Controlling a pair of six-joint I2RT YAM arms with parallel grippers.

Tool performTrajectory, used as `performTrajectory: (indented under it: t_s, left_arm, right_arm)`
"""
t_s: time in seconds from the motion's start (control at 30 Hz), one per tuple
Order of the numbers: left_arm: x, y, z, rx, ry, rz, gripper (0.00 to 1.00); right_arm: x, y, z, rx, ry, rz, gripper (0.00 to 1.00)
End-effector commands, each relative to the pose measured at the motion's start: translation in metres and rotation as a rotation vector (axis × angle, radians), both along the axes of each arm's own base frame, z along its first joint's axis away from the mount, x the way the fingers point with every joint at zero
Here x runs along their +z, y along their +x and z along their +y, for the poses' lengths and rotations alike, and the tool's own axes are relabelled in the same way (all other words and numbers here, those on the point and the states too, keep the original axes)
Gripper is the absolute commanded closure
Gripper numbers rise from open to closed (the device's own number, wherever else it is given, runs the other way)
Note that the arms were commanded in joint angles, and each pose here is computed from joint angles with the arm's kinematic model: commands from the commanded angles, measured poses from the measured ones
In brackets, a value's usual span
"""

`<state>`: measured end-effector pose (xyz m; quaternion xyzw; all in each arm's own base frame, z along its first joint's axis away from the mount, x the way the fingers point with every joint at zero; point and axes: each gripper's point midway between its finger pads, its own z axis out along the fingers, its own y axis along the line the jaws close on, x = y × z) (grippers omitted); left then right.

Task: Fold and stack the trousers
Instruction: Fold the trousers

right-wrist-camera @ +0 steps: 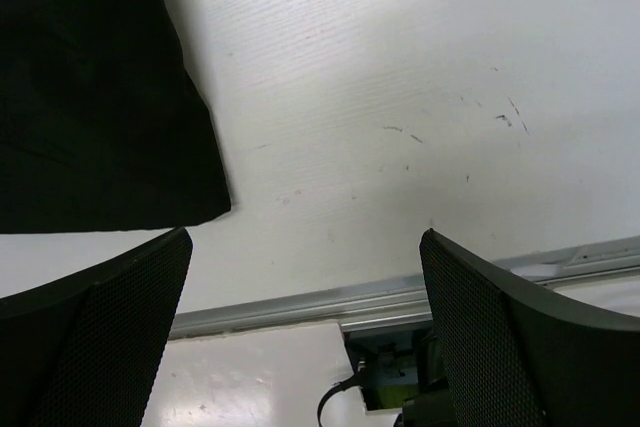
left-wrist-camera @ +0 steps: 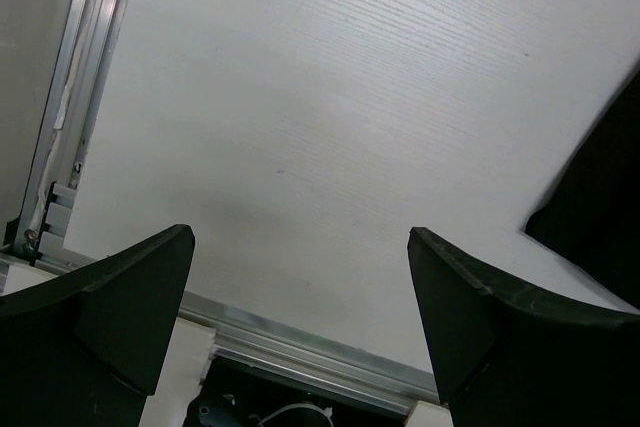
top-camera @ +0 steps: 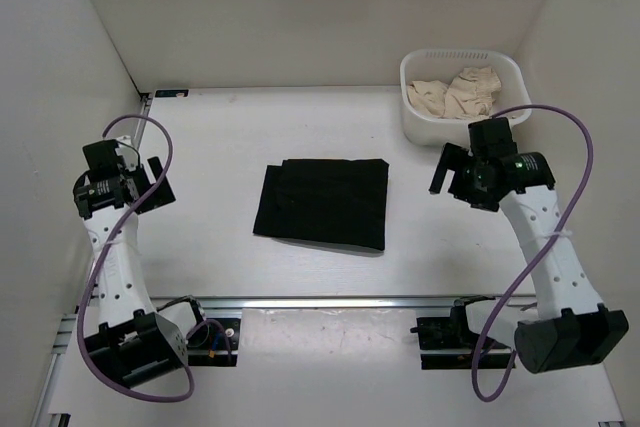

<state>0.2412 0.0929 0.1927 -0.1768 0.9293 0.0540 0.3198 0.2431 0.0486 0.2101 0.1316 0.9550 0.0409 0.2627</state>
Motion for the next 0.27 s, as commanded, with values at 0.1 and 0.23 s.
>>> performTrajectory:
  t_s: [0.1, 0.23]
  left_arm:
    - [0.012, -0.011, -0.007, -0.011, 0.006, -0.040, 0.00]
    - [0.020, -0.011, -0.007, -0.012, 0.014, -0.060, 0.00]
  right_arm:
    - [0.010, -0.011, -0.009, -0.017, -0.018, -0.085, 0.01]
    - [0.012, -0.013, -0.013, 0.000, -0.039, -0.108, 0.01]
